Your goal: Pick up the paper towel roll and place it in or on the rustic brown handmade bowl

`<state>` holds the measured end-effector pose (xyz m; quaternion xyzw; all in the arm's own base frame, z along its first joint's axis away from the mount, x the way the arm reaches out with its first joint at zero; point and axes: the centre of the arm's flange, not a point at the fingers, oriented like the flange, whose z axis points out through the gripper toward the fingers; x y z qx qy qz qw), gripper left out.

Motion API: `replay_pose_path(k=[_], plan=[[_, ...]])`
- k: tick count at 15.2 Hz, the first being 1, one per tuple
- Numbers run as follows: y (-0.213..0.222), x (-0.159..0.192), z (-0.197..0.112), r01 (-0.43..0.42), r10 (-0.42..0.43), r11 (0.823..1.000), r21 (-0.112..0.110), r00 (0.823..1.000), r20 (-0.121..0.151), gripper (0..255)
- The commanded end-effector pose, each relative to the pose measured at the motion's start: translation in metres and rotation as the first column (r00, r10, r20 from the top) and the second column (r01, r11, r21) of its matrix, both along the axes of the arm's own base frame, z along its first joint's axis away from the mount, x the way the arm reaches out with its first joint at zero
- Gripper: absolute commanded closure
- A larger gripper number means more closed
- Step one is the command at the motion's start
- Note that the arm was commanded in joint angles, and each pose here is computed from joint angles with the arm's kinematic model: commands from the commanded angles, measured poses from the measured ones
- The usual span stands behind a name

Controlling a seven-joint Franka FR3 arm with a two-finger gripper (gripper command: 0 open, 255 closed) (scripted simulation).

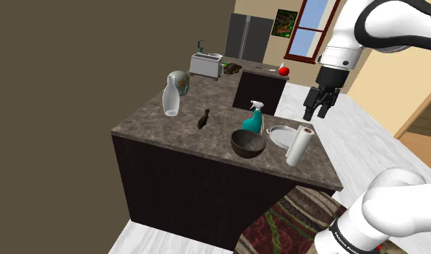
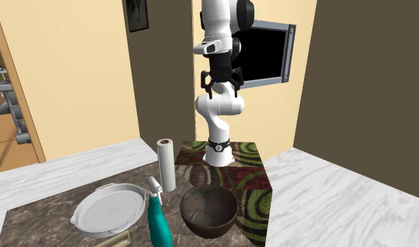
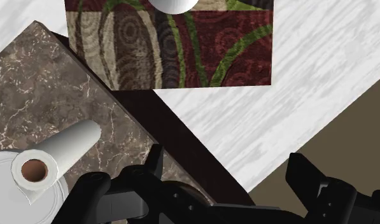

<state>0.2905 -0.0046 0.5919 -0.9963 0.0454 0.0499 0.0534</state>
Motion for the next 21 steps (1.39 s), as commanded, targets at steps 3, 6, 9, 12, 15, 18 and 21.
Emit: replay_pose_path(k=[3,6,9,12,15,18,21], plan=[[-0.021,0.008,-0.014,-0.001,0.001,1.0,-0.003,1.0,0.0,0],[-0.052,0.02,-0.034,-0.003,0.003,1.0,-0.007,1.0,0.0,0],[-0.083,0.032,-0.054,-0.005,0.005,1.0,-0.011,1.0,0.0,0],[-0.115,0.044,-0.074,-0.007,0.007,1.0,-0.015,1.0,-0.001,0],[-0.146,0.056,-0.094,-0.008,0.008,1.0,-0.019,1.0,-0.001,0],[-0.177,0.069,-0.114,-0.01,0.01,1.0,-0.023,1.0,-0.001,0],[-0.209,0.081,-0.133,-0.012,0.012,1.0,-0.027,1.0,-0.001,0]])
